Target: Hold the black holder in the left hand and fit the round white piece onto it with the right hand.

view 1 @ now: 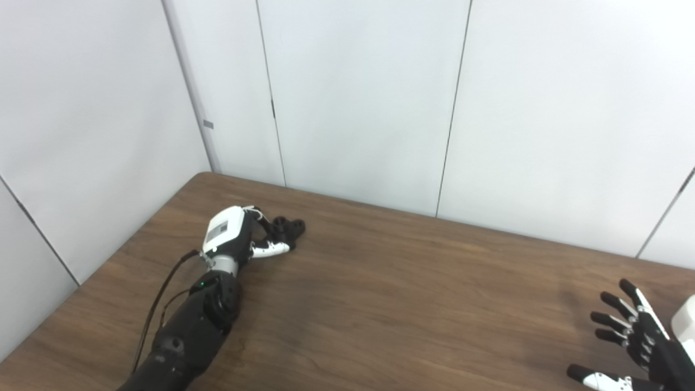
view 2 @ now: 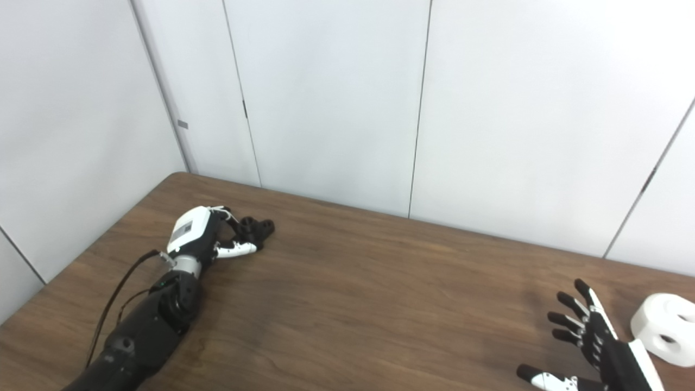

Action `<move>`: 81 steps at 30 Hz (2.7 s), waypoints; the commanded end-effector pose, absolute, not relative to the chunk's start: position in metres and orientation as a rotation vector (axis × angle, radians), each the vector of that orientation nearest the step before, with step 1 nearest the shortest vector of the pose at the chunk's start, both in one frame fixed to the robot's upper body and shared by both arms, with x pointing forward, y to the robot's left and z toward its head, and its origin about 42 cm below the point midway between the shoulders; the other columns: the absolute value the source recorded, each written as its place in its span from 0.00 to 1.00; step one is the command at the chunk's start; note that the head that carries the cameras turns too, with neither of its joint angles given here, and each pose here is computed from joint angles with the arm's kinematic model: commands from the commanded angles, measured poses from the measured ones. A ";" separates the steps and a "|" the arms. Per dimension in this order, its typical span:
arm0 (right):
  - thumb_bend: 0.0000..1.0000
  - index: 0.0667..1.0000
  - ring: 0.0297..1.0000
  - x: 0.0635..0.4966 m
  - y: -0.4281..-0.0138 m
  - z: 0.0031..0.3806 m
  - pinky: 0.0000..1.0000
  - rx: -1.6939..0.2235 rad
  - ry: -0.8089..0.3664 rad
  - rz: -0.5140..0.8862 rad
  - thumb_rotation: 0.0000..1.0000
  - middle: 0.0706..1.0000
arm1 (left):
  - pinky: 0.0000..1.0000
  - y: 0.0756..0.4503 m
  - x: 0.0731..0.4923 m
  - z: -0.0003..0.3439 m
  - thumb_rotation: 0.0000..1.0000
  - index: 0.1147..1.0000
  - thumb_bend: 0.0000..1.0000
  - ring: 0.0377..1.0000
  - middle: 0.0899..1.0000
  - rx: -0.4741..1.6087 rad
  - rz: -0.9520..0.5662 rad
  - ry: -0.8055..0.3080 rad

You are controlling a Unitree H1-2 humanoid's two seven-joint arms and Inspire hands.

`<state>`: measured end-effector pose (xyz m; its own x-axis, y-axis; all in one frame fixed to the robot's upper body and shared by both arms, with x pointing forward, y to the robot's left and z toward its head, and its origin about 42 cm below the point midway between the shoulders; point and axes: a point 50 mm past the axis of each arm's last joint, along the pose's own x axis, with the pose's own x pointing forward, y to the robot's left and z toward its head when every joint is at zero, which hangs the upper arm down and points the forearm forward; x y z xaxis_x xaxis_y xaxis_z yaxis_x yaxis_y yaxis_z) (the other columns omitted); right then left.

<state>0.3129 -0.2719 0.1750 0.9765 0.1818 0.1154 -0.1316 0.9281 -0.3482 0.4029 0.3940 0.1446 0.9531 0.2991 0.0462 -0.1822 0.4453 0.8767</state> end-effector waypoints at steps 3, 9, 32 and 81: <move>0.65 0.98 0.78 0.322 -0.268 0.190 0.74 -0.355 -0.244 0.161 0.00 0.90 | 1.00 0.355 0.400 0.138 0.06 0.42 0.52 0.98 0.91 1.072 0.141 0.012; 0.67 0.98 0.79 0.326 -0.264 0.187 0.73 -0.364 -0.265 0.167 0.00 0.89 | 1.00 0.316 0.391 0.138 0.06 0.42 0.52 1.00 0.92 1.064 -0.027 -0.126; 0.69 0.96 0.77 0.336 -0.264 0.188 0.65 -0.392 -0.312 0.164 0.09 0.89 | 0.96 0.202 0.355 0.111 0.06 0.41 0.52 0.96 0.89 1.073 -0.572 -0.354; 0.95 0.95 0.96 0.350 -0.416 0.332 0.79 -1.082 -0.204 -0.187 0.26 0.99 | 0.87 0.234 0.336 0.058 0.05 0.42 0.52 0.89 0.84 1.188 -0.808 -0.350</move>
